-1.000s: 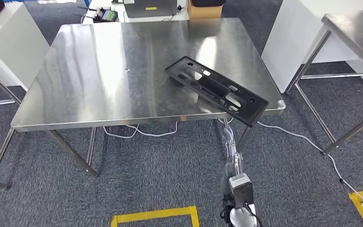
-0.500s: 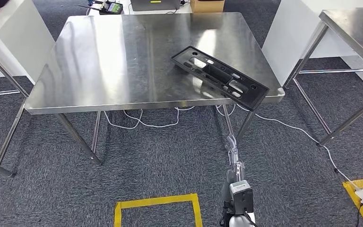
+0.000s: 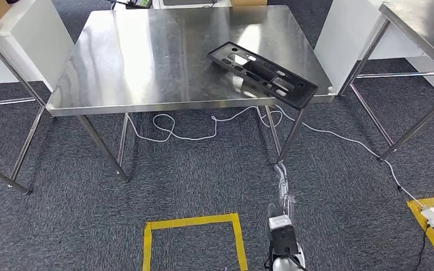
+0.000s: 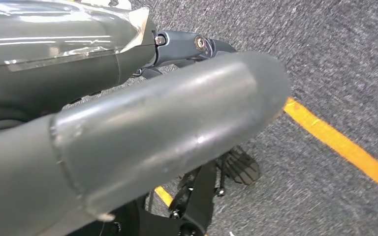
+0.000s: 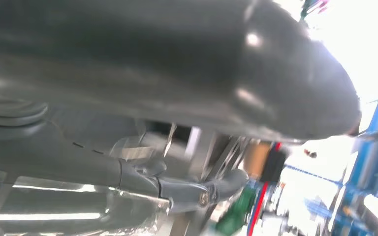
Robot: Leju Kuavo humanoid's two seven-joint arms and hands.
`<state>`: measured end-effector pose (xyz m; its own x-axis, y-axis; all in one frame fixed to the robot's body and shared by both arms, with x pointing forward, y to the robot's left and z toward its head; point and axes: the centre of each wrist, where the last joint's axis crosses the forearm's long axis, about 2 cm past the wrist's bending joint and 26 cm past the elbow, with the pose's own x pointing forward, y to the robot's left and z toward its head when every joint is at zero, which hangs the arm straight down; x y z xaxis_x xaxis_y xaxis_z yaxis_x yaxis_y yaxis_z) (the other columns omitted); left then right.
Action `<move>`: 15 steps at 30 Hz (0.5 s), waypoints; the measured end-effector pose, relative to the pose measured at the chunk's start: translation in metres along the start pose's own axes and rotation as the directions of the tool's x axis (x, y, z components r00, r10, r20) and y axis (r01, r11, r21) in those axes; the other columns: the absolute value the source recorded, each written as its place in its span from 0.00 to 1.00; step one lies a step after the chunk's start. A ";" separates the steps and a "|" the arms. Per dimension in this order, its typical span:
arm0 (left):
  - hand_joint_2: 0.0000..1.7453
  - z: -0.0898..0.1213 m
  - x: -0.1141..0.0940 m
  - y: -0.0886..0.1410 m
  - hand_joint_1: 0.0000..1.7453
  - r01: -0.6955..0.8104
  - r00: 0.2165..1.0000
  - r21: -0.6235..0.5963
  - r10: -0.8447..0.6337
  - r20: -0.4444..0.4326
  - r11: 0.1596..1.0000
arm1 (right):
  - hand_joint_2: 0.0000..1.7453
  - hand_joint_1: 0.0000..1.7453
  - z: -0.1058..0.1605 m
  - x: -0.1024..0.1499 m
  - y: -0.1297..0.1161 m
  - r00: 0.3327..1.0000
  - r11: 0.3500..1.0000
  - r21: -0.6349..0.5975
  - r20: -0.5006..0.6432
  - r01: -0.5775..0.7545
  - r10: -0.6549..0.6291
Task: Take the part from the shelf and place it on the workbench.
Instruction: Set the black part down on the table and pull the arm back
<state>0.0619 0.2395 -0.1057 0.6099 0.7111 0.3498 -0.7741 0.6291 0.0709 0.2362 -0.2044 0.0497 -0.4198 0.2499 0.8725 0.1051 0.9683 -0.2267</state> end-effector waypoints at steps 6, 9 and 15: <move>0.00 0.000 0.000 0.000 0.00 0.047 0.999 -0.015 -0.047 0.002 0.999 | 0.00 0.00 0.015 -0.049 0.028 0.915 0.983 0.157 -0.374 -0.097 0.150; 0.00 0.000 0.000 -0.001 0.00 0.071 0.997 -0.028 -0.071 0.002 0.997 | 0.00 0.00 0.042 -0.061 0.037 0.782 0.971 0.236 -0.596 -0.043 0.180; 0.00 -0.001 0.003 -0.002 0.00 0.100 0.995 -0.038 -0.101 -0.002 0.994 | 0.00 0.00 0.075 -0.068 0.041 0.640 0.959 0.242 -0.763 0.147 0.095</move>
<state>0.0655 0.2407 -0.1053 0.6849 0.6447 0.3394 -0.7018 0.7089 0.0697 0.2013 -0.1817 -0.0514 0.4289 0.2543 0.8668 -0.1792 0.9644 -0.1943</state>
